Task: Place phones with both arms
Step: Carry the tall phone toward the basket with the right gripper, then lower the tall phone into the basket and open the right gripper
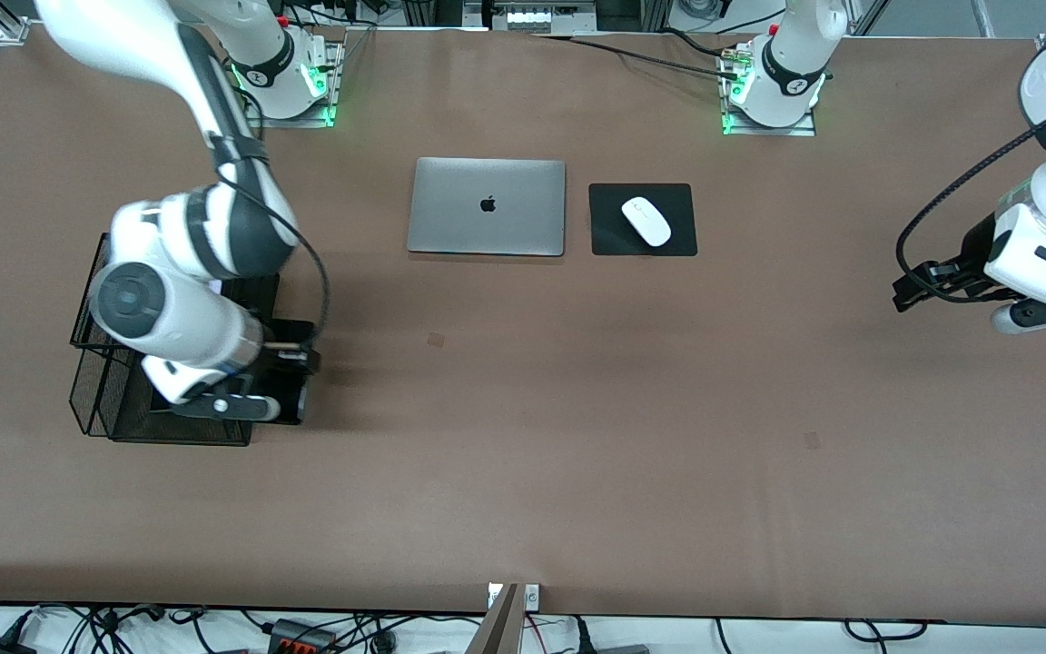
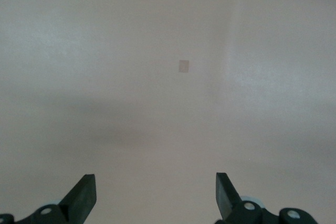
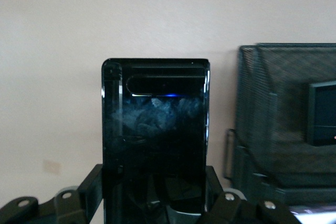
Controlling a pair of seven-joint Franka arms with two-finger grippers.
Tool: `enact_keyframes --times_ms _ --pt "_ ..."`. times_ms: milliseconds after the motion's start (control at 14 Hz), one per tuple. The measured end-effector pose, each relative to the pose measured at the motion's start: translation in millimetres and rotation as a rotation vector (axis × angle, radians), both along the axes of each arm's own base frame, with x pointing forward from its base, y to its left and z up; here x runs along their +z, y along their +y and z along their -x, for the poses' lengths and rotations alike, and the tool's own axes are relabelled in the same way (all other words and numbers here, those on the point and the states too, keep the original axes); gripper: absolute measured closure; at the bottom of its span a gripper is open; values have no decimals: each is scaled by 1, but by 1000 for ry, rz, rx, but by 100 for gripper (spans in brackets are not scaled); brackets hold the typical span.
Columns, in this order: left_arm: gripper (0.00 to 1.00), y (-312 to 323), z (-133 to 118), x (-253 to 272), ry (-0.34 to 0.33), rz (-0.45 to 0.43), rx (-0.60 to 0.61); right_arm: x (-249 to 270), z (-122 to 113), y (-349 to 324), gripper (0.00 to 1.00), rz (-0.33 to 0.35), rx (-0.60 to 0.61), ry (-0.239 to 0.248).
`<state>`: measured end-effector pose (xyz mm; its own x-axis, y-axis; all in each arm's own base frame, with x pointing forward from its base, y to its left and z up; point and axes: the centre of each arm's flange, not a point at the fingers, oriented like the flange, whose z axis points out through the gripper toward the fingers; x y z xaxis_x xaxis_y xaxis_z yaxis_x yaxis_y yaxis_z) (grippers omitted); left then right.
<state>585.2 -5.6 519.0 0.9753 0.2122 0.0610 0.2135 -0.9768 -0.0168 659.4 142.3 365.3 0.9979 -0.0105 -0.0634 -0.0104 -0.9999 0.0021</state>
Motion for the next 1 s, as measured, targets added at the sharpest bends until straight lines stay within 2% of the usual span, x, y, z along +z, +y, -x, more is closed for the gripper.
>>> enact_keyframes --times_ms 143,356,642,998 --pt "0 -4 5 5 -11 -1 -11 14 12 -39 22 -9 35 22" --pt "0 -2 11 9 3 -4 -12 27 36 -105 22 -29 54 98" --pt "0 3 11 9 4 -4 -8 23 62 -184 22 -50 20 211" --pt "0 0 9 21 70 -6 -24 -4 81 -216 22 -43 -11 313"
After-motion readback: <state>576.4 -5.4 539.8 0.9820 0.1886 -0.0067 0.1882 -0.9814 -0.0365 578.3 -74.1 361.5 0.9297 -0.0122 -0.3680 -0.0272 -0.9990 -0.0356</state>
